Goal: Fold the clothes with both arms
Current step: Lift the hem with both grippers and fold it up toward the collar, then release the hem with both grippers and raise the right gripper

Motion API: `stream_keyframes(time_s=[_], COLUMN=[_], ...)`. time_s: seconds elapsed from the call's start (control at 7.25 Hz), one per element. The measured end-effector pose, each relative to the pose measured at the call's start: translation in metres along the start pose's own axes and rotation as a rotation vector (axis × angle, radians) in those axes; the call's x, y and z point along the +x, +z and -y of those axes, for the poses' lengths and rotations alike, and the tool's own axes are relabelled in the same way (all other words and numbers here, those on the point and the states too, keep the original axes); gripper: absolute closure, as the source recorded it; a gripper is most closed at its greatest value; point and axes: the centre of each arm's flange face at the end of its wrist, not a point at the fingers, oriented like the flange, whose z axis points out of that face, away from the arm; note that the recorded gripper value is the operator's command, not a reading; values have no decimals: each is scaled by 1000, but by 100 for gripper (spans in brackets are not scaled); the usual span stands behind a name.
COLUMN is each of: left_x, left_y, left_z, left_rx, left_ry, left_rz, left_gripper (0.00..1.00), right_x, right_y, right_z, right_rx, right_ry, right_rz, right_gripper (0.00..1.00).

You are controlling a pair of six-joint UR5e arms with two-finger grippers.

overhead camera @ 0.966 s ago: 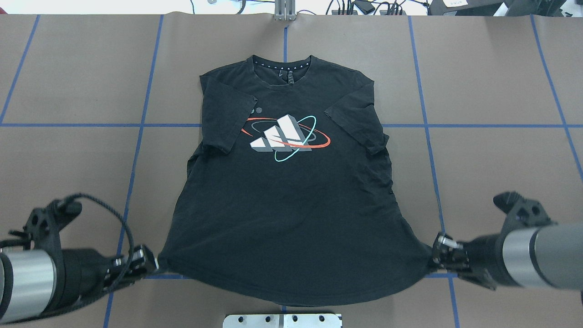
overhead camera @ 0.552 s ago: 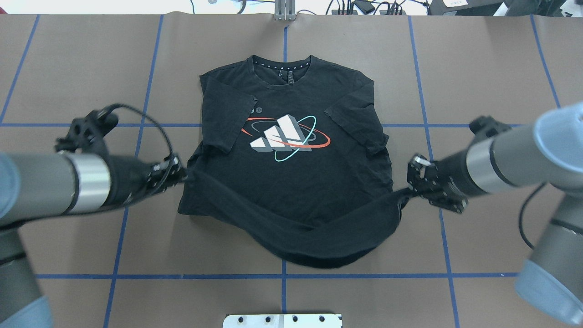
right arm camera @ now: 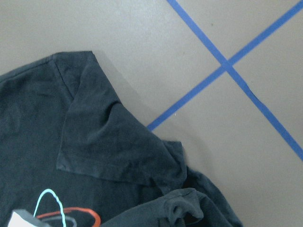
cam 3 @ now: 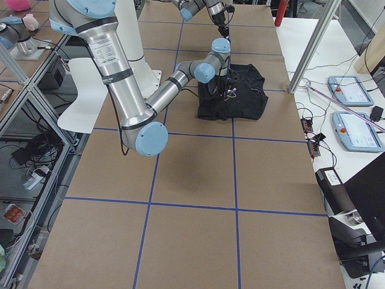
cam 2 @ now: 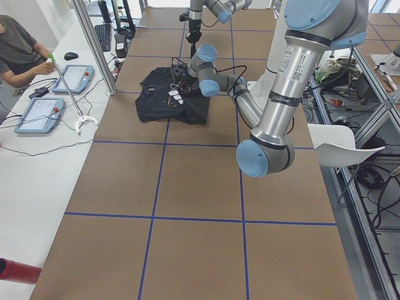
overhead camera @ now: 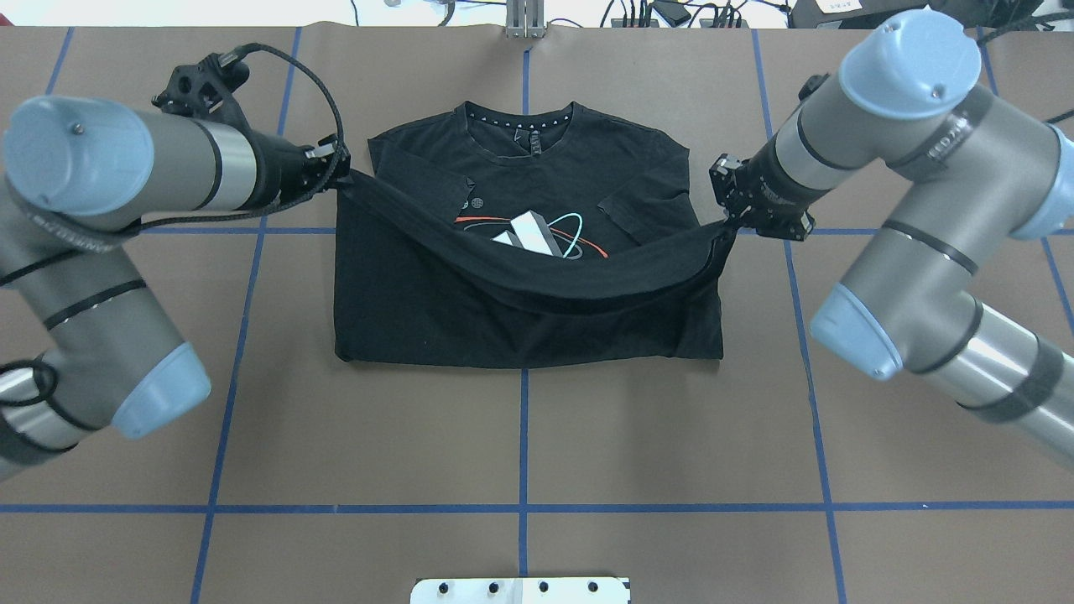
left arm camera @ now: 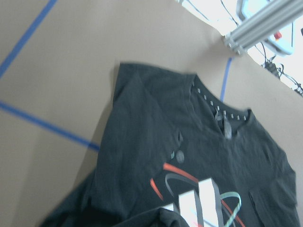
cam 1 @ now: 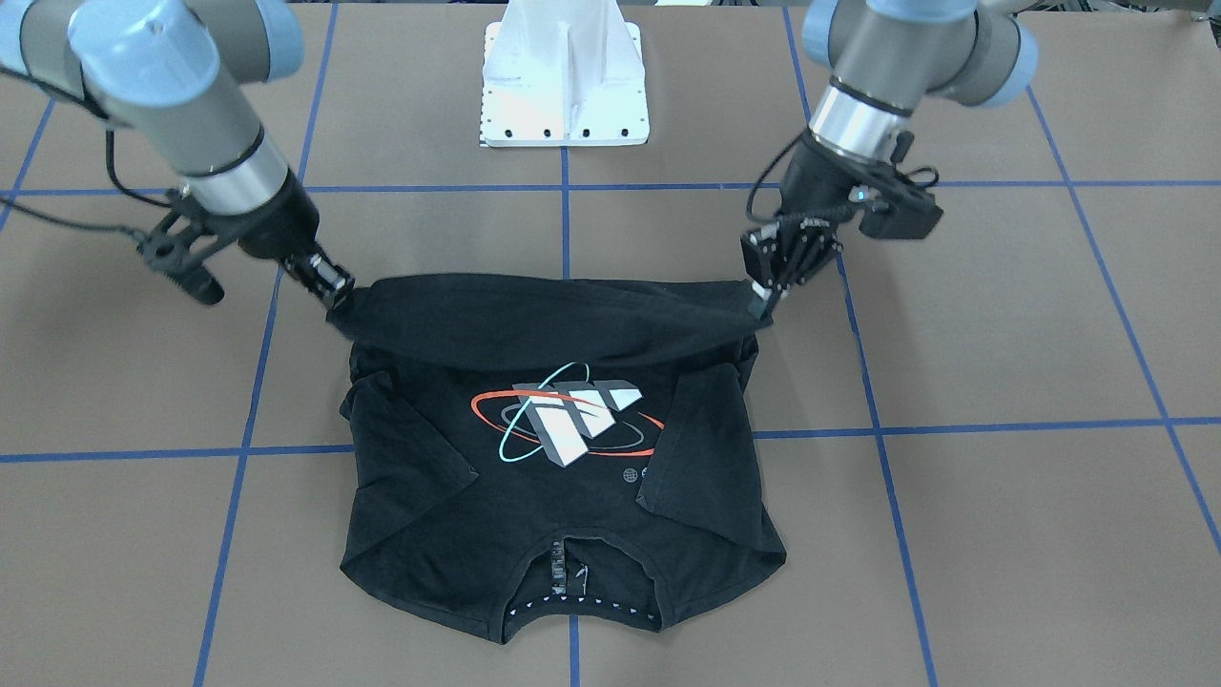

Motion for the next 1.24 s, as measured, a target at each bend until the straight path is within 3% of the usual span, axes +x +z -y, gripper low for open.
stream_keyframes(time_s=[0.41,0.83,0.97,1.1,1.24], left_x=[-13,-24,-31,-36,-44], left_y=[48,94,103,111,121], left_z=[48,67,70,71,77], left_rx=[56,70,72,74,79], left_ry=[39,57,59,59,60], left_rz=[21,18,17,20,21], left_gripper=[100,98,72,68,52], right_x=[-53,-62,-62,-62,-66], right_y=[32,63,74,82,88], right_z=[40,63,68,71,75], right_rx=[66,122,132,137,142], right_ry=[-8,-41,-52,-59,-60], right_rz=[-52,-99,-95,-83,-81], right_gripper=[100,100,77,64,55])
